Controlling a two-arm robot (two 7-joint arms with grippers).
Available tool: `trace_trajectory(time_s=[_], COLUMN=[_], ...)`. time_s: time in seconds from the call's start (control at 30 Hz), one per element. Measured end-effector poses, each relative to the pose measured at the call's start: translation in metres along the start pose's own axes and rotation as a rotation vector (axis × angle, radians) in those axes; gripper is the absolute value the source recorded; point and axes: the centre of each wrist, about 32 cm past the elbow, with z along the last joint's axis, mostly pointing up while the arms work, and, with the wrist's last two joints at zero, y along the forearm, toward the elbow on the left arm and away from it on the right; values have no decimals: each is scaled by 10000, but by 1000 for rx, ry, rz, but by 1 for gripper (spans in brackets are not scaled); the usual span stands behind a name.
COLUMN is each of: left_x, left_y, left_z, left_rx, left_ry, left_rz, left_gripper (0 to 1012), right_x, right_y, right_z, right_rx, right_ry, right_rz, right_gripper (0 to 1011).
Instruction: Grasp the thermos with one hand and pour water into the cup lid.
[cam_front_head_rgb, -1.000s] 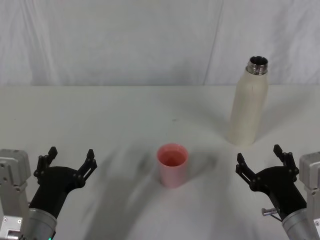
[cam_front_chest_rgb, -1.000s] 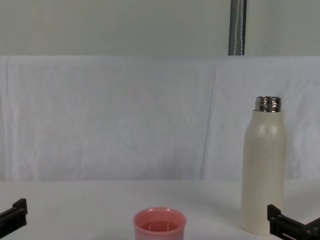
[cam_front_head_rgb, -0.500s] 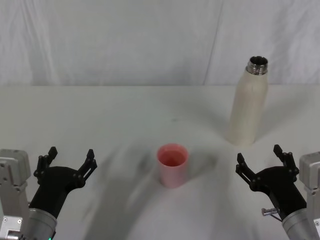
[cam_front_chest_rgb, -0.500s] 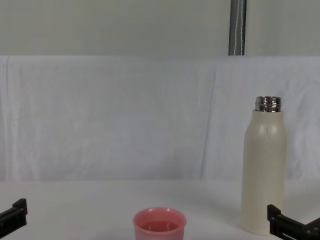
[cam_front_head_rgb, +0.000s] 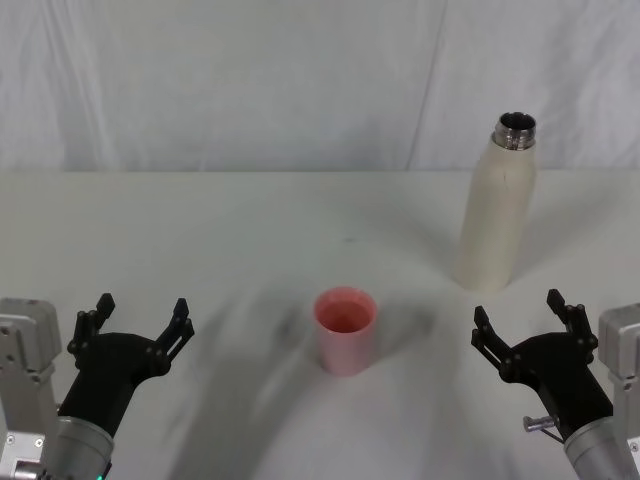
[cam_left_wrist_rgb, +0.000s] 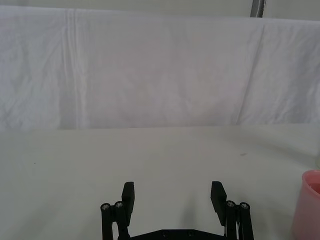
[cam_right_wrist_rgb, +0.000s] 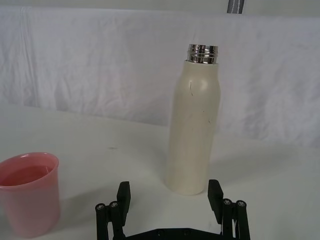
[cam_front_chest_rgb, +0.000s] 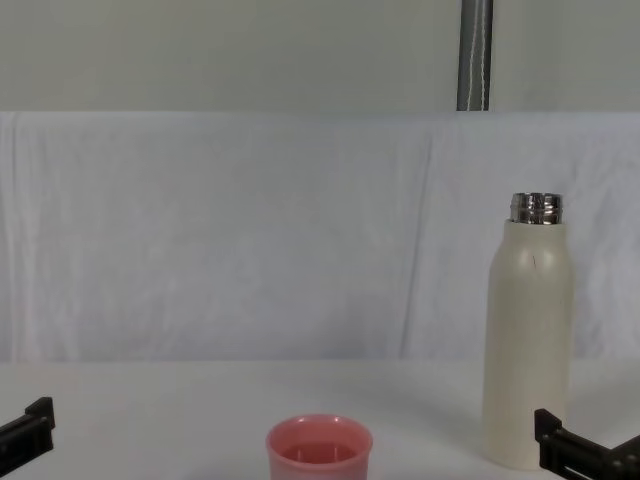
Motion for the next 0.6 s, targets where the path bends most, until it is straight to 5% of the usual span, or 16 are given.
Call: trace_trajectory(time_s=[0.6], left_x=[0], left_y=[0], left_z=[0], left_rx=[0], left_ry=[0], left_rz=[0], left_gripper=[1001], right_x=[155], right_y=[47], right_z=[105], right_rx=[33], right_ry=[21], right_rz=[80], right_gripper=[1000])
